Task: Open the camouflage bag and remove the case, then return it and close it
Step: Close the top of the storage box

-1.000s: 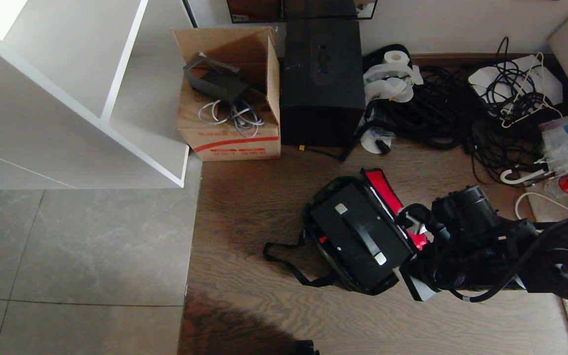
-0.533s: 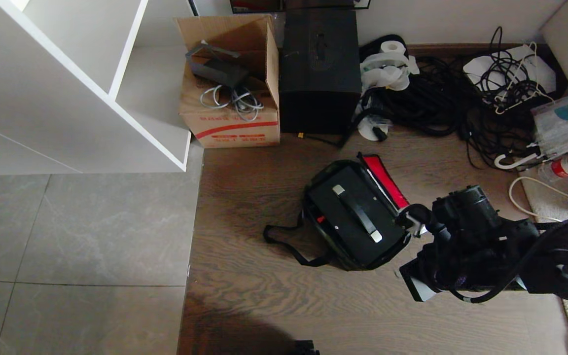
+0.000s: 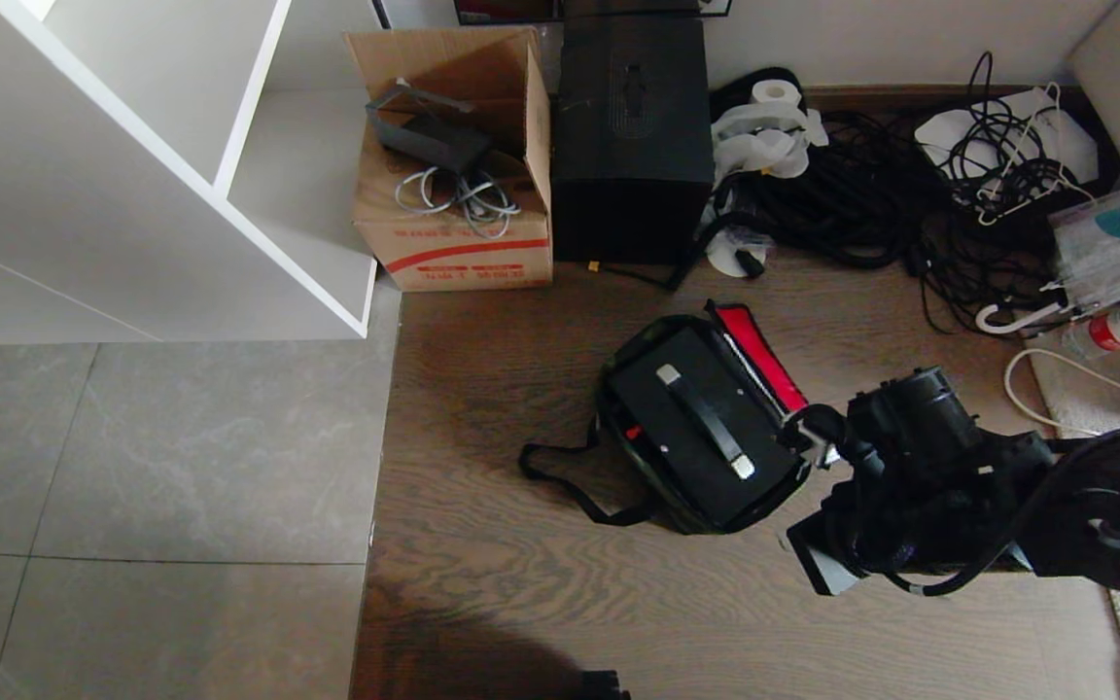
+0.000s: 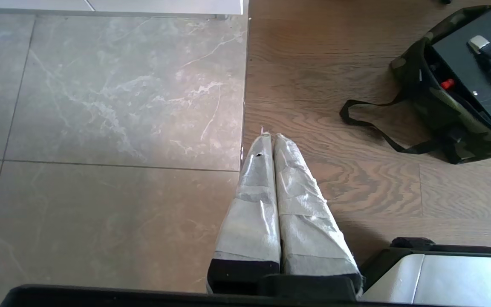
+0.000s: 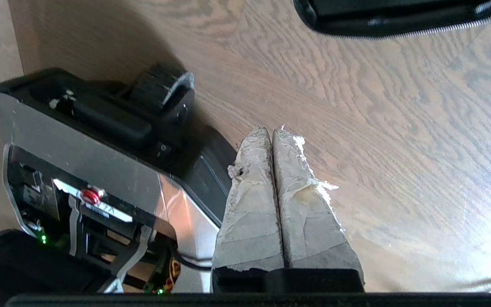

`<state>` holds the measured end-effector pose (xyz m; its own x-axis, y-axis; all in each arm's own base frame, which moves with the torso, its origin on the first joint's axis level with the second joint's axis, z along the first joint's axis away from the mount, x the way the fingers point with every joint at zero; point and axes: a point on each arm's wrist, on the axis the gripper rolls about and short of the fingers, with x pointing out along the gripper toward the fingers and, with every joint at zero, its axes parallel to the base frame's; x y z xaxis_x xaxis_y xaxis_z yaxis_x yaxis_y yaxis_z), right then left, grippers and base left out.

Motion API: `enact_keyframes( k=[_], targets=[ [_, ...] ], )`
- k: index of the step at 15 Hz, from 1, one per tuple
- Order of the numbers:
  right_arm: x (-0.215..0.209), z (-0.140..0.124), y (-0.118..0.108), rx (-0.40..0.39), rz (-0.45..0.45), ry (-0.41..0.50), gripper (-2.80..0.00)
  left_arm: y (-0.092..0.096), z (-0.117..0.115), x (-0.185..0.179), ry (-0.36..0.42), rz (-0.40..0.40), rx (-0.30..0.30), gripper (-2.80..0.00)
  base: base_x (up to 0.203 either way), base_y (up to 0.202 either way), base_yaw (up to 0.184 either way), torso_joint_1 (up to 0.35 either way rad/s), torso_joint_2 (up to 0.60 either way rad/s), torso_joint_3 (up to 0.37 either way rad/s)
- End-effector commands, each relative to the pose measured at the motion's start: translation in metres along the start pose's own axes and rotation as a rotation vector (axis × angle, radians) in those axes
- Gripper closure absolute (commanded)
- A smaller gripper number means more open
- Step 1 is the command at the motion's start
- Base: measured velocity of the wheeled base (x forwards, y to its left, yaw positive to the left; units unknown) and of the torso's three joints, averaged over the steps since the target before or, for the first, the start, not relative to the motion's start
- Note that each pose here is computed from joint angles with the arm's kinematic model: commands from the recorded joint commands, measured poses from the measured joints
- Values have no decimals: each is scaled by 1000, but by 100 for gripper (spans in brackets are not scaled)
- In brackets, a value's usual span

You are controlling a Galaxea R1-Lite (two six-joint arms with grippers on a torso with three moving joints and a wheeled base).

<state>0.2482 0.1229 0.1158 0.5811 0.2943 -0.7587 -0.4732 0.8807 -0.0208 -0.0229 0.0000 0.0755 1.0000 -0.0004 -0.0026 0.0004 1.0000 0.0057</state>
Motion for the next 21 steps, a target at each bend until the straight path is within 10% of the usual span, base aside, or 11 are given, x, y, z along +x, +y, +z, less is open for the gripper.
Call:
enact_keyframes(
  k=[1,6,11,18,19,21],
  targets=[
    [-5,-3,-1,4,-6,7,0,0,0,0,1,0,0,0,0,0,0,0,0,0],
    [9,-8,-4,6,-60,90,0,0,0,0,1,0,0,0,0,0,0,0,0,0],
    [72,34,-13,-33,-315,61,0,0,0,0,1,0,0,0,0,0,0,0,0,0],
    [125,57,31,-140,-280,46,0,0,0,0,1,0,0,0,0,0,0,0,0,0],
    [129,53,34,-149,-282,51,-280,0,0,0,1,0,0,0,0,0,0,0,0,0],
    [134,49,38,-165,-280,53,-280,0,0,0,1,0,0,0,0,0,0,0,0,0]
  ],
)
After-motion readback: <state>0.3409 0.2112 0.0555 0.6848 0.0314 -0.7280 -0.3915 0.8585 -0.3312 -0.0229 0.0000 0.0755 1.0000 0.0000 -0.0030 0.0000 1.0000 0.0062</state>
